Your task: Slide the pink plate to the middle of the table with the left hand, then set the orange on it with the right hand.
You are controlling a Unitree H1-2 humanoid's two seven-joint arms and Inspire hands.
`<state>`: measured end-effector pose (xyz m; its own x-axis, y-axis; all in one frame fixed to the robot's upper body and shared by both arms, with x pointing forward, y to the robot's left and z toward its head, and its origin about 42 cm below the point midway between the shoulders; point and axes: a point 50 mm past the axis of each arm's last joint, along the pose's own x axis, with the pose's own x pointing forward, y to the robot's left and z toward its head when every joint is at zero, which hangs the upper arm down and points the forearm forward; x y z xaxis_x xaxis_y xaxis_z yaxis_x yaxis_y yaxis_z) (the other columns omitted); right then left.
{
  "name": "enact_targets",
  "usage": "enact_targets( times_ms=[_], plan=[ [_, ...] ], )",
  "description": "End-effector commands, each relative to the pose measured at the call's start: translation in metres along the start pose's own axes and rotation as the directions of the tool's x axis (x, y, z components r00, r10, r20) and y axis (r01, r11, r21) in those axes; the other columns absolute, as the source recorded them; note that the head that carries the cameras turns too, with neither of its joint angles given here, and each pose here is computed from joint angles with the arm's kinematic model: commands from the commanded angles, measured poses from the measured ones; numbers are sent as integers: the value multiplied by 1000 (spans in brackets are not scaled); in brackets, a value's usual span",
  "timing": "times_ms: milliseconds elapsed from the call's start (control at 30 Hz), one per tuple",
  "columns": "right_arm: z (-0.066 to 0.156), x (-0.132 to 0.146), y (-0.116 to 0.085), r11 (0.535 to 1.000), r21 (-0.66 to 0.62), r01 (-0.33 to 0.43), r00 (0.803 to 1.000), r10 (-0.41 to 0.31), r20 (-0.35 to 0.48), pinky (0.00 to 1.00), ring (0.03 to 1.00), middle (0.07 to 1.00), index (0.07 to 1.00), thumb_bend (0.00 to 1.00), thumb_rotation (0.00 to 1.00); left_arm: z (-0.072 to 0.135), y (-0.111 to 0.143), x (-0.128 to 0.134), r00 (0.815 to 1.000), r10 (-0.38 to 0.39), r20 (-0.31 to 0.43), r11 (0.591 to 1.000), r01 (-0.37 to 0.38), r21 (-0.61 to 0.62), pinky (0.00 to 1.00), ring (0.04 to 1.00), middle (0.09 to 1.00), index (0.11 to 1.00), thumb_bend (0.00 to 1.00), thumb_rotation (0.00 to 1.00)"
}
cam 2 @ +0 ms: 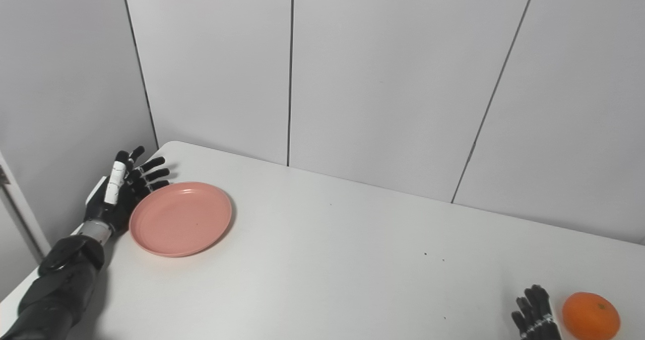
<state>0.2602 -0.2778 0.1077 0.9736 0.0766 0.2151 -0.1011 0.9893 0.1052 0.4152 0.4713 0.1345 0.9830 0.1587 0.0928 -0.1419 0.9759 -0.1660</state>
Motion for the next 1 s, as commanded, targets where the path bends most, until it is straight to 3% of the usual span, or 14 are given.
enact_targets(
  times_ms=[0, 233, 433, 633, 967],
  plan=[
    [-50, -52, 18, 994, 91, 57, 978, -37, -206, 1000, 987, 984, 970, 882, 1000, 4, 3, 2, 1000, -10, 20, 1000, 9, 13, 658, 720, 775, 955, 1000, 823],
    [-50, -51, 17, 995, 86, 57, 978, -38, -206, 1000, 979, 979, 968, 892, 1000, -13, -3, -6, 1000, -20, -14, 1000, 20, -25, 660, 692, 732, 947, 1000, 798],
    [-49, -51, 18, 994, 88, 57, 978, -38, -204, 1000, 976, 978, 968, 887, 1000, -21, -12, -10, 999, -42, -32, 999, 41, -34, 655, 712, 753, 965, 1000, 816],
    [-49, -51, 18, 995, 85, 53, 978, -35, -204, 999, 976, 977, 972, 890, 1000, -25, -27, -18, 996, -82, -24, 996, 81, -44, 708, 755, 801, 995, 1000, 848],
    [-48, -51, 19, 994, 90, 55, 978, -35, -207, 989, 974, 972, 963, 891, 1000, -32, -55, -27, 997, -80, -14, 994, 79, -77, 704, 734, 777, 972, 1000, 862]
  ],
)
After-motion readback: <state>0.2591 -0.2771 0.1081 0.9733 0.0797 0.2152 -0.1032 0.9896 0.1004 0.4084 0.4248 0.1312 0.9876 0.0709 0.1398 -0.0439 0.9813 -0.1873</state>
